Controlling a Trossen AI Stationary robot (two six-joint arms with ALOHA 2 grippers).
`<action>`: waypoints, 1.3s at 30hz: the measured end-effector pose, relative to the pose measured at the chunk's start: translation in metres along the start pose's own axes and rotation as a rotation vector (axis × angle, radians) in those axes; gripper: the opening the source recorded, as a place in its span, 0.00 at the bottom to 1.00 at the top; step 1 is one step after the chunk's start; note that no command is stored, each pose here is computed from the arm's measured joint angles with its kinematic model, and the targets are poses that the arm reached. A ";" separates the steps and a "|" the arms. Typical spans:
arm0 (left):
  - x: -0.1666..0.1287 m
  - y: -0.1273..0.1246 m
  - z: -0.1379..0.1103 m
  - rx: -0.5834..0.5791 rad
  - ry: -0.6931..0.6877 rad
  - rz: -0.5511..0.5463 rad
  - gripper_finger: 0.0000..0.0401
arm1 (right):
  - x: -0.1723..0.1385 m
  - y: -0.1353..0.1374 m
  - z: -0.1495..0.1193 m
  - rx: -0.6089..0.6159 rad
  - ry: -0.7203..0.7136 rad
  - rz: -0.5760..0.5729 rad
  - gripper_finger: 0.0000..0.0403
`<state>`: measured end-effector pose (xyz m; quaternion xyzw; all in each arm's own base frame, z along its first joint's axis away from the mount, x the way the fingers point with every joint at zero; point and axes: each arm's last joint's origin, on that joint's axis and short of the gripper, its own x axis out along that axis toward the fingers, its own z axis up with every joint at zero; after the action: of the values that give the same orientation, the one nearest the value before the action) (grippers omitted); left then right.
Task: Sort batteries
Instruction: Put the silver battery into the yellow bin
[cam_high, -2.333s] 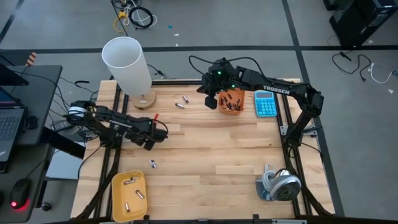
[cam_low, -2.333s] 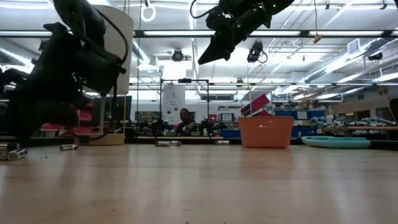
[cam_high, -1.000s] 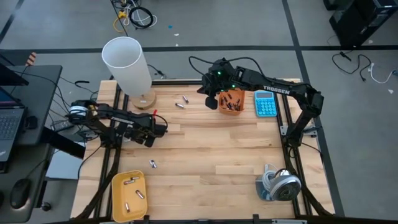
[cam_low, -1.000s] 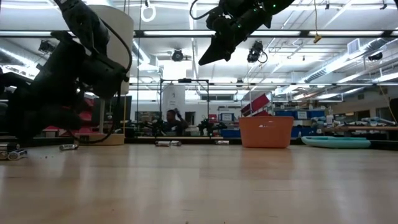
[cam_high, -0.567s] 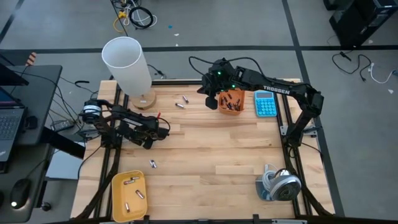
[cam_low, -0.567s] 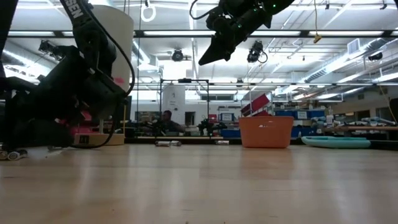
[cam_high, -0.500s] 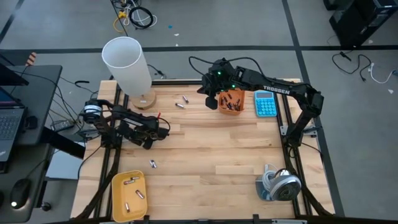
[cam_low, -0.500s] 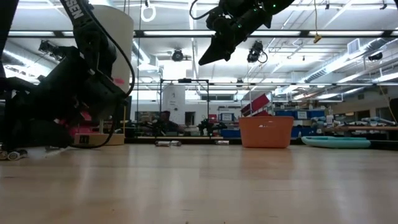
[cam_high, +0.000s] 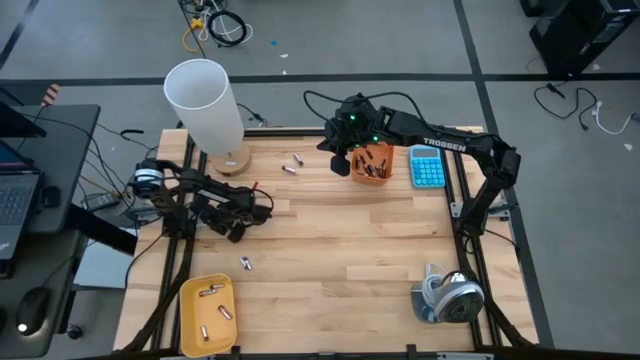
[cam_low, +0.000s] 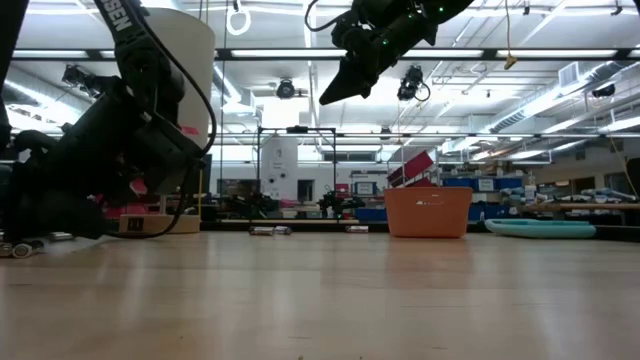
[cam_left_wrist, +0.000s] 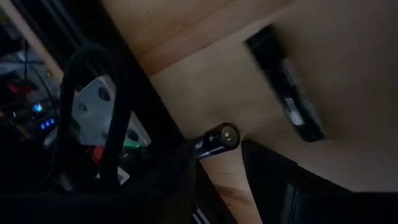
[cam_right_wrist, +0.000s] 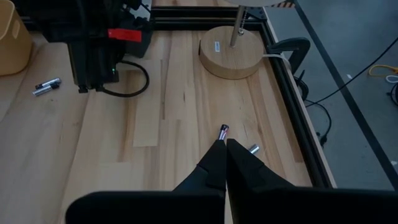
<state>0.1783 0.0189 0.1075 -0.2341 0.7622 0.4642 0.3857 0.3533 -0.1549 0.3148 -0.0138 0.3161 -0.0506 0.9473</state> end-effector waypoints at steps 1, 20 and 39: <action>0.001 0.000 0.000 0.014 -0.002 -0.001 0.36 | 0.000 0.000 0.000 0.000 0.000 0.000 0.00; -0.011 -0.007 0.004 0.243 -0.016 -0.058 0.26 | 0.000 0.000 0.000 -0.001 0.000 0.000 0.00; -0.008 -0.008 -0.003 0.413 -0.093 -0.016 0.10 | 0.000 0.001 -0.002 0.005 0.016 0.005 0.00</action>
<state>0.1877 0.0130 0.1104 -0.1346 0.8206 0.3054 0.4639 0.3525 -0.1543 0.3135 -0.0103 0.3234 -0.0492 0.9449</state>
